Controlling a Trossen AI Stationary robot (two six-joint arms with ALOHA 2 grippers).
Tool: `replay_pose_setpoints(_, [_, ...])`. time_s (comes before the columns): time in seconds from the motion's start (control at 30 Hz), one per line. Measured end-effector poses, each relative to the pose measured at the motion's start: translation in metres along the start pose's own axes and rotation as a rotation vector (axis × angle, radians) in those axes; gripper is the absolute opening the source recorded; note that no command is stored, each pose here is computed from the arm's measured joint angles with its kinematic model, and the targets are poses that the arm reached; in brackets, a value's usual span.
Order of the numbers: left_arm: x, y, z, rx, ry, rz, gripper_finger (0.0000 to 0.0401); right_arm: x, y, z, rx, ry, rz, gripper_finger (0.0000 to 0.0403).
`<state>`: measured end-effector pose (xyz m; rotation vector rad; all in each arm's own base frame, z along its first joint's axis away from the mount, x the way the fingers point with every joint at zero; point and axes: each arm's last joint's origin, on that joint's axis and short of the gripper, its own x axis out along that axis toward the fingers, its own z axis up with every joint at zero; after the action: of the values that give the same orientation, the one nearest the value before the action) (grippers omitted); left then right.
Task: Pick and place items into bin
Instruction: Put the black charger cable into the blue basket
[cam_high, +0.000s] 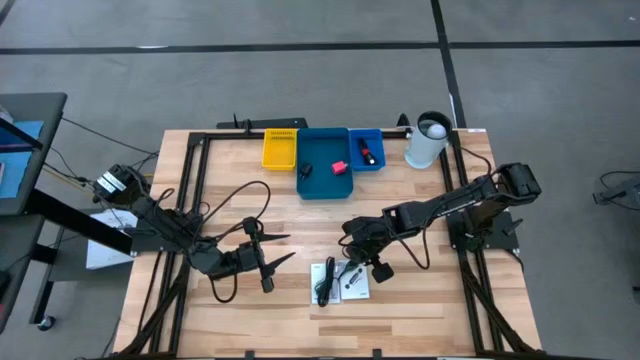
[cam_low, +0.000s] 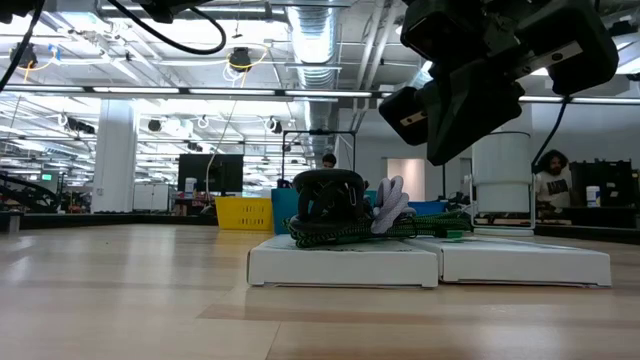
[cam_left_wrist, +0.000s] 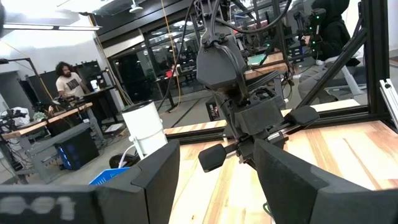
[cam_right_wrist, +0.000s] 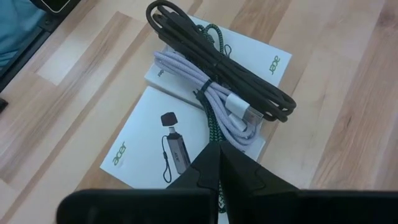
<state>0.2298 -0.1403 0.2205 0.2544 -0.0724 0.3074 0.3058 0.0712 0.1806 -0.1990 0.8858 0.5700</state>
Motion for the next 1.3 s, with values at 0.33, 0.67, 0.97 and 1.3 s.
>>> replay_pose_setpoints(0.33, [0.0,-0.002,0.001,-0.039,-0.024,-0.061,0.0197,0.004,0.012,0.003,-0.04,0.017,-0.055,0.0047])
replay_pose_setpoints(0.67, [-0.001,-0.003,0.008,-0.131,-0.117,-0.18,0.0197,-0.005,0.016,-0.004,-0.028,0.099,-0.058,0.0078])
replay_pose_setpoints(0.97, [0.009,0.006,0.005,-0.197,-0.096,-0.121,0.0197,-0.012,0.02,-0.018,-0.046,0.256,-0.034,0.0077])
replay_pose_setpoints(1.3, [0.065,0.012,0.004,-0.055,0.271,-0.274,0.0197,-0.021,0.015,-0.039,0.146,0.452,-0.023,0.0077])
